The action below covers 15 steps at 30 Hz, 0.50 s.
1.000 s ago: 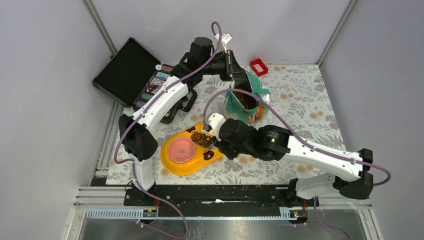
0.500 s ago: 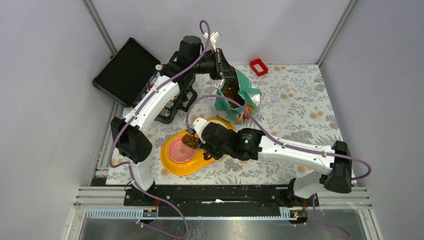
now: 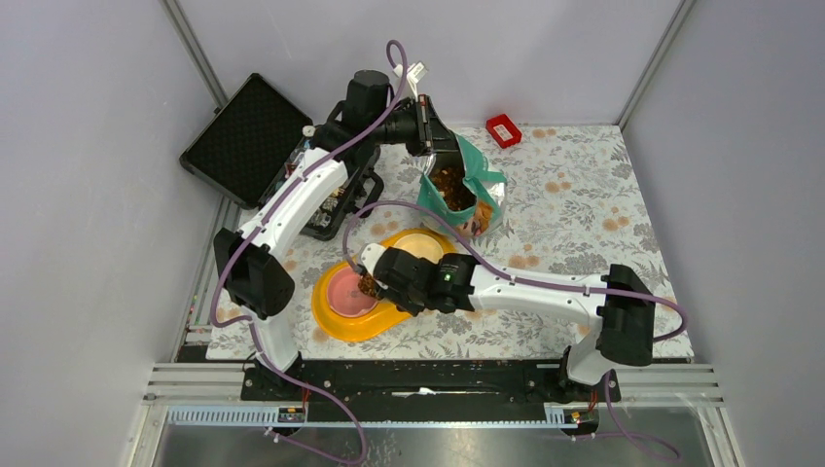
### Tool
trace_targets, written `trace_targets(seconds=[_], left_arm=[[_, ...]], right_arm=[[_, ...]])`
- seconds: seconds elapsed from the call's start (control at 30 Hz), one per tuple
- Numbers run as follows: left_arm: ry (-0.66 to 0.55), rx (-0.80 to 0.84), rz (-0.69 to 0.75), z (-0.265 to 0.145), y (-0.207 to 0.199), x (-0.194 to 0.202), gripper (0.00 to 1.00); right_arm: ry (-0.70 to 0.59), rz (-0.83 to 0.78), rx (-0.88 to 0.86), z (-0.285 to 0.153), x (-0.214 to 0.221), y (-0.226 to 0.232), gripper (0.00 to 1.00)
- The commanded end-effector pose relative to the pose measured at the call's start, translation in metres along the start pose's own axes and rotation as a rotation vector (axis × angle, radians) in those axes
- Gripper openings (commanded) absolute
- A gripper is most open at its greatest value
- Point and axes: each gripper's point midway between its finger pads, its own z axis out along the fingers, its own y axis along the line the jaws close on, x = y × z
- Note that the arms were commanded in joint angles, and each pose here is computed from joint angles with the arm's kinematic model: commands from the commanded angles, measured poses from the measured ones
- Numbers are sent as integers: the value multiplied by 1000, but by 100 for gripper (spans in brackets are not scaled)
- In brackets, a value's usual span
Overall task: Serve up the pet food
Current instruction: Pour the pet food into the pet food bowl.
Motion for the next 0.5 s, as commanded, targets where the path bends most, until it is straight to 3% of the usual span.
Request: trace_targets(seconds=[0.0,0.47], left_arm=[[-168,144,159,-43,-69,-41,0],[-177,144,160,-49,-71,-42,0]], right_arm=[[-21,-71,36,-6,-9,-3,0],[23,-238,108,-11,-22,3,0]])
